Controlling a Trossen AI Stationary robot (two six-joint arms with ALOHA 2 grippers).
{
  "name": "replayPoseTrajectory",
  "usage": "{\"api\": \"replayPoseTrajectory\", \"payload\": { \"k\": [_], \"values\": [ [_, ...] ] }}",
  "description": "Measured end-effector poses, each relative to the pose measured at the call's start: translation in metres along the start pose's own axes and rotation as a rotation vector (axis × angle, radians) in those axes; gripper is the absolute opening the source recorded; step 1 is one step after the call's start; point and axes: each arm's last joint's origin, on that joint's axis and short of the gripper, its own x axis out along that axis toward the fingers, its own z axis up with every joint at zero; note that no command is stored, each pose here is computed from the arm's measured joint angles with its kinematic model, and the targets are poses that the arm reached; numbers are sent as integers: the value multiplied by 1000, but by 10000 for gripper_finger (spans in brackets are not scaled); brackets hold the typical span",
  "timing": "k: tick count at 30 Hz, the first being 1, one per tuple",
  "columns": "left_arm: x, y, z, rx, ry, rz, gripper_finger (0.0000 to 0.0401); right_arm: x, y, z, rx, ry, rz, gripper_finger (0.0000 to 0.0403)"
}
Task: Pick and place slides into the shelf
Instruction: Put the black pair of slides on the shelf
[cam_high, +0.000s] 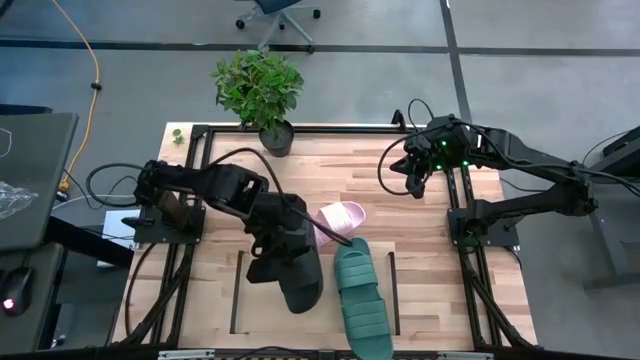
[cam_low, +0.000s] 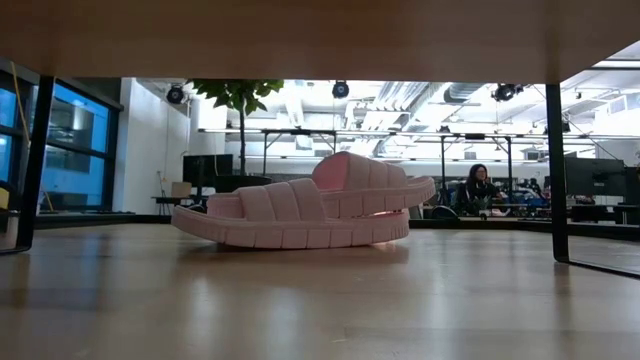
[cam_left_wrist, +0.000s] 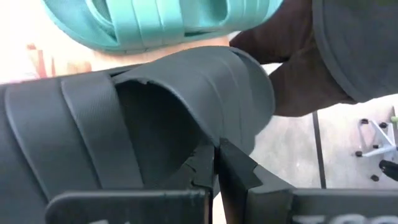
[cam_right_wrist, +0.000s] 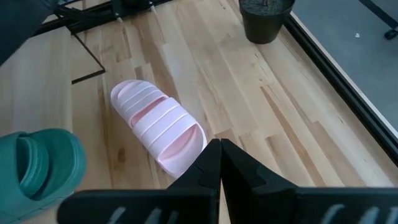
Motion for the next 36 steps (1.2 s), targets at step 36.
{"api": "replayPoseTrajectory", "payload": {
  "k": [36],
  "values": [
    [25,-19,14,-50,-81,-40,0,0,0,-4,-43,37,7,0]
  ]
}}
